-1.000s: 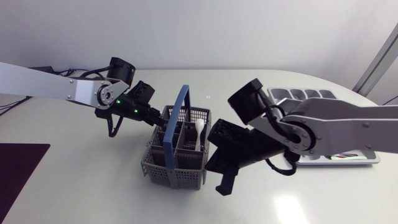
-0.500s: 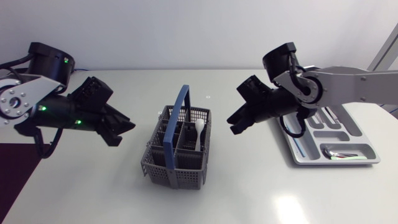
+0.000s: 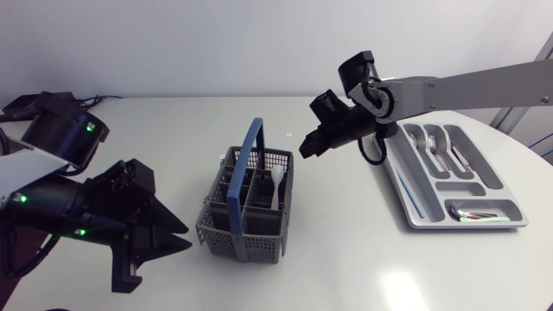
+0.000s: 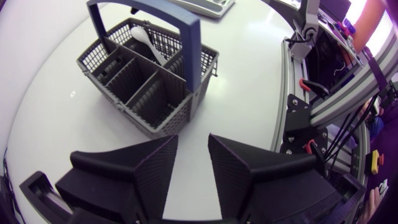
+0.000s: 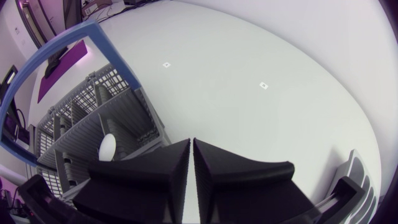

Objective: Unload the cutlery basket into the drawer organizer.

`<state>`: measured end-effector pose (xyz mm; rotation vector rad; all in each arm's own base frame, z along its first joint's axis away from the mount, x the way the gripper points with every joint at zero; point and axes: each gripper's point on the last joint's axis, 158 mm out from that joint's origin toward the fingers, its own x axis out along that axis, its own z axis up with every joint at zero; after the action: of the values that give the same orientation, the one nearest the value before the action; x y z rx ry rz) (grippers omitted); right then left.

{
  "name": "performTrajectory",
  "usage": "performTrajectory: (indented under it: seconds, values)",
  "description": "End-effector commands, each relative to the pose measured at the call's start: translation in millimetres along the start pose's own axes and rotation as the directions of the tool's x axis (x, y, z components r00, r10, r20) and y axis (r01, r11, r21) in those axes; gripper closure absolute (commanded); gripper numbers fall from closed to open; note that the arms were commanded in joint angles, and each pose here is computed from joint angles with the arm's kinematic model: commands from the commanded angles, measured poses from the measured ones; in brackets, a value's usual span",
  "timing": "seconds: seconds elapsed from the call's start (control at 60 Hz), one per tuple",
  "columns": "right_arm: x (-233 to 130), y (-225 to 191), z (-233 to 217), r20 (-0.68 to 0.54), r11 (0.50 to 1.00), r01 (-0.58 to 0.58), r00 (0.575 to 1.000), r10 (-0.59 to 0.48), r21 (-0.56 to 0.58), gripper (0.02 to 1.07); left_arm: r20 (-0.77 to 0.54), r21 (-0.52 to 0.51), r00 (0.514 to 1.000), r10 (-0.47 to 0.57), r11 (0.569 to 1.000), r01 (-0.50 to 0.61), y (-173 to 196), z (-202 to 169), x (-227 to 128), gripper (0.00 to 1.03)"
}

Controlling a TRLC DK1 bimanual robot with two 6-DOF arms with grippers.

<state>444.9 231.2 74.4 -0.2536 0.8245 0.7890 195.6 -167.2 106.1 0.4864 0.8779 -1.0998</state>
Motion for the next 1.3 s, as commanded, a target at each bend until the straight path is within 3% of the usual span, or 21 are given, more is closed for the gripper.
performTrajectory:
  seconds: [0.0,0.3,0.45,0.683,0.95,1.283]
  values:
    - [9.6,-1.1,2.2,-0.013,0.999,-0.016,1.0,0.016,0.033,0.95,-0.033,0.014,0.998,-0.052,0.999,0.052,-14.4,-13.8,12.9,0.65]
    - [37.4,-0.7,5.3,-0.044,0.997,-0.062,0.997,0.065,0.055,0.95,-0.028,-0.029,0.999,-0.038,0.999,0.037,6.1,-16.9,49.0,0.66]
    - [38.4,22.7,1.6,-0.061,0.987,-0.157,0.985,0.159,0.04,0.95,-0.036,-0.044,0.999,0.016,0.999,-0.017,29.6,-17.4,63.0,0.66]
    - [20.8,51.7,-8.8,-0.063,0.97,-0.244,0.968,0.244,-0.001,0.95,-0.001,-0.082,0.995,0.096,0.992,-0.096,65.5,-15.9,60.7,0.66]
    - [-14.9,77.8,-38.5,-0.084,0.966,-0.258,0.963,0.256,-0.014,0.95,0.022,-0.129,0.985,0.171,0.977,-0.167,109.0,-15.1,58.3,0.66]
    - [-53.4,96.3,-75.9,-0.094,0.97,-0.245,0.965,0.244,0.01,0.95,0.048,-0.105,0.986,0.158,0.983,-0.153,124.6,11.7,76.8,0.65]
